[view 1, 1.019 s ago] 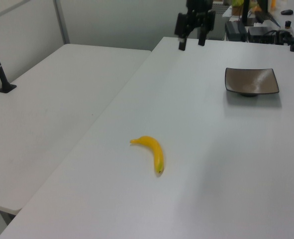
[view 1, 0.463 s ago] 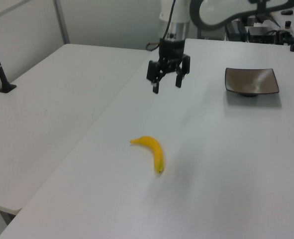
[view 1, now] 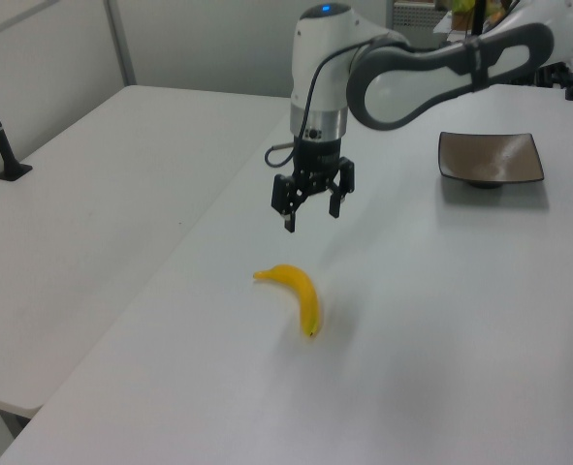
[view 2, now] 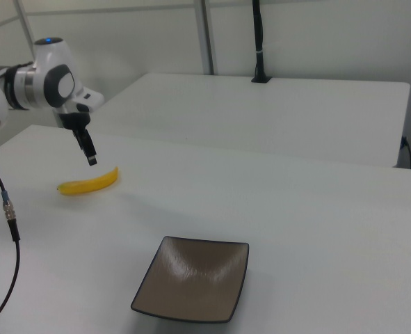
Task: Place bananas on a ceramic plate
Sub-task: 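Move the open gripper over the yellow banana and lower it, then close the gripper around the middle of the yellow banana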
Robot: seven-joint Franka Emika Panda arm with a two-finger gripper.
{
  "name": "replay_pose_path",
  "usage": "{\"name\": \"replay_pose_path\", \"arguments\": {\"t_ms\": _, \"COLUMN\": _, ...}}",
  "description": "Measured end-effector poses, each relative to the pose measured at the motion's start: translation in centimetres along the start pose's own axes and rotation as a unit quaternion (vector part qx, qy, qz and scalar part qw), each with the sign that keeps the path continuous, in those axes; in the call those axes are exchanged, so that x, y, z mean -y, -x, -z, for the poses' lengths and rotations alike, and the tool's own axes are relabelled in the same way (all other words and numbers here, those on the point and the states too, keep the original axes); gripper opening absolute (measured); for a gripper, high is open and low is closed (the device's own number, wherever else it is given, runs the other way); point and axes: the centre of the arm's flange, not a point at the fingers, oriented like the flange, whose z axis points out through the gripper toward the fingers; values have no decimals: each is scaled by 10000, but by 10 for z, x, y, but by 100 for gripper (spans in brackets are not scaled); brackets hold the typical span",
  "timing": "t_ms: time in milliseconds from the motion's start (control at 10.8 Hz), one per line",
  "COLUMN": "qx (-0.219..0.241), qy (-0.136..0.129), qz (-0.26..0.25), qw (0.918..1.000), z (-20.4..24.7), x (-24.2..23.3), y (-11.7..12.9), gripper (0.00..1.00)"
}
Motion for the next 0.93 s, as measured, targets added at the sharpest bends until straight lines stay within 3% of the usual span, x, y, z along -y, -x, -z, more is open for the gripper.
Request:
{"name": "replay_pose_path", "arguments": {"t_ms": 463, "qx": 68, "qy": 115, "qz": 65, "qw": 9999, "z": -58, "x": 16, "y": 14, "gripper": 100}}
{"name": "replay_pose_path", "arguments": {"t_ms": 927, "qx": -39, "qy": 192, "qz": 235, "qw": 9995, "z": -88, "x": 23, "y": 20, "gripper": 100}}
